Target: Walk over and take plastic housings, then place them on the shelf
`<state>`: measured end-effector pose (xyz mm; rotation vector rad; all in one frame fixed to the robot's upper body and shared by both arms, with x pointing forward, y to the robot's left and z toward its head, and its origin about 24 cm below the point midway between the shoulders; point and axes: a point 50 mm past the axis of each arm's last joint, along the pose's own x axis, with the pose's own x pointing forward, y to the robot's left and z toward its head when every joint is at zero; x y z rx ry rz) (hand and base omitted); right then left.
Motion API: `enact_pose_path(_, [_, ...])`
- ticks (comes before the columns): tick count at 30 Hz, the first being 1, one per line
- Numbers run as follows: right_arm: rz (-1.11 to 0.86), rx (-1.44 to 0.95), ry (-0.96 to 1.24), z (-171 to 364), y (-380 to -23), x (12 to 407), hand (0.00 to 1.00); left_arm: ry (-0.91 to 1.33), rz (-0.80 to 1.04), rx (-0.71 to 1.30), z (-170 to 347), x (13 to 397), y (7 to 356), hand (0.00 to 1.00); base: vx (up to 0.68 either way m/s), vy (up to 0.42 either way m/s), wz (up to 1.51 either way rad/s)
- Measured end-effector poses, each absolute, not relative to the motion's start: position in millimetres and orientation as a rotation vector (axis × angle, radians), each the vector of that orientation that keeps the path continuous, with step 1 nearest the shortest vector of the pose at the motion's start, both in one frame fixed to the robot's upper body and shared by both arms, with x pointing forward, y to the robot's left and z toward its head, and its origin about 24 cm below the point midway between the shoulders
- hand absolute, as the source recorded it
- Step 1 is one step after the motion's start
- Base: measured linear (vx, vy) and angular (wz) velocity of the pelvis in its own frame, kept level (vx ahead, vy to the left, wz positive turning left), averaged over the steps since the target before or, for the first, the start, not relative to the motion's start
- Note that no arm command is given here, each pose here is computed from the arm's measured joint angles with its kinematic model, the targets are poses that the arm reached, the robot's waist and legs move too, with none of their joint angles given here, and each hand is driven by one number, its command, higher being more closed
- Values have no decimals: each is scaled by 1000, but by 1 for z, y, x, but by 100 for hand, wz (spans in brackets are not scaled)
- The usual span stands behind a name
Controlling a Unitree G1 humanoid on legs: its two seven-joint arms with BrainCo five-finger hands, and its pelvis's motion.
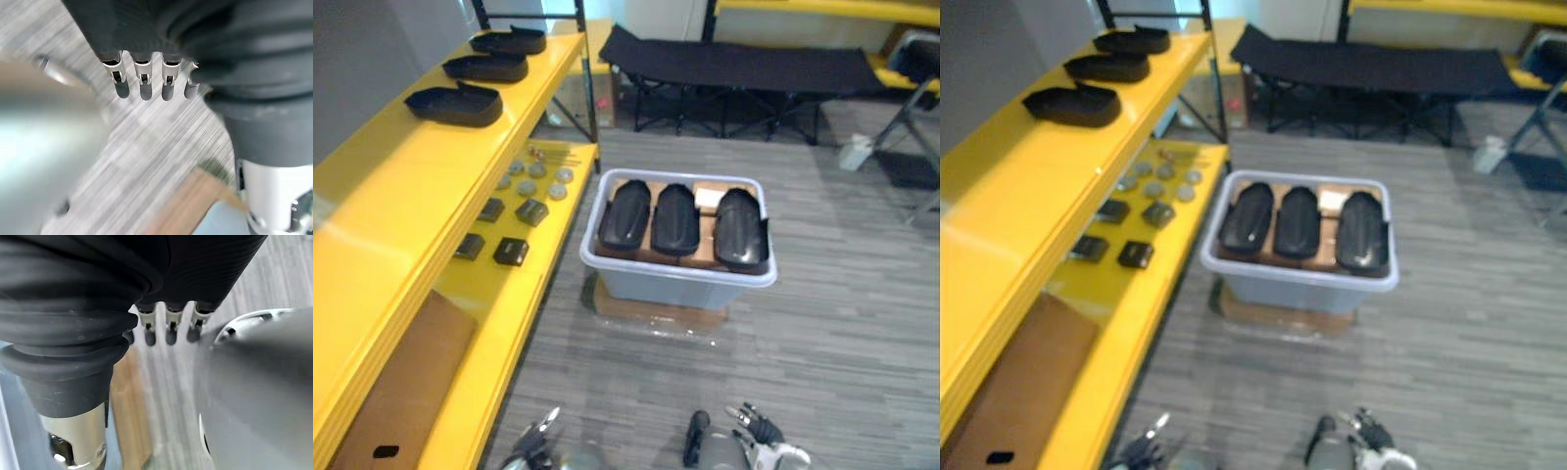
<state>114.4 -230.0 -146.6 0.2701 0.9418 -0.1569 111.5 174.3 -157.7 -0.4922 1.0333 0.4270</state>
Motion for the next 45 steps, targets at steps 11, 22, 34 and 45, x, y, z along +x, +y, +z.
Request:
enact_pose_path(11, [-127, 265, 996, -154, -224, 104, 0, 1050, 448, -411, -158, 103, 192, 0, 195, -39, -4])
enact_pose_path(22, [-137, 182, 897, -140, -204, 155, 0, 931, 142, -64, -138, 162, 185, 0, 106, 118, 5])
enact_pose_path(34, [602, -9, -163, 41, -51, 253, 0, 838, 32, 93, -127, 177, 177, 0, -18, -13, 16])
enact_pose_path(45, [-659, 236, -556, 167, -266, 300, 0, 601, -160, 296, -103, 194, 181, 0, -107, 39, -18])
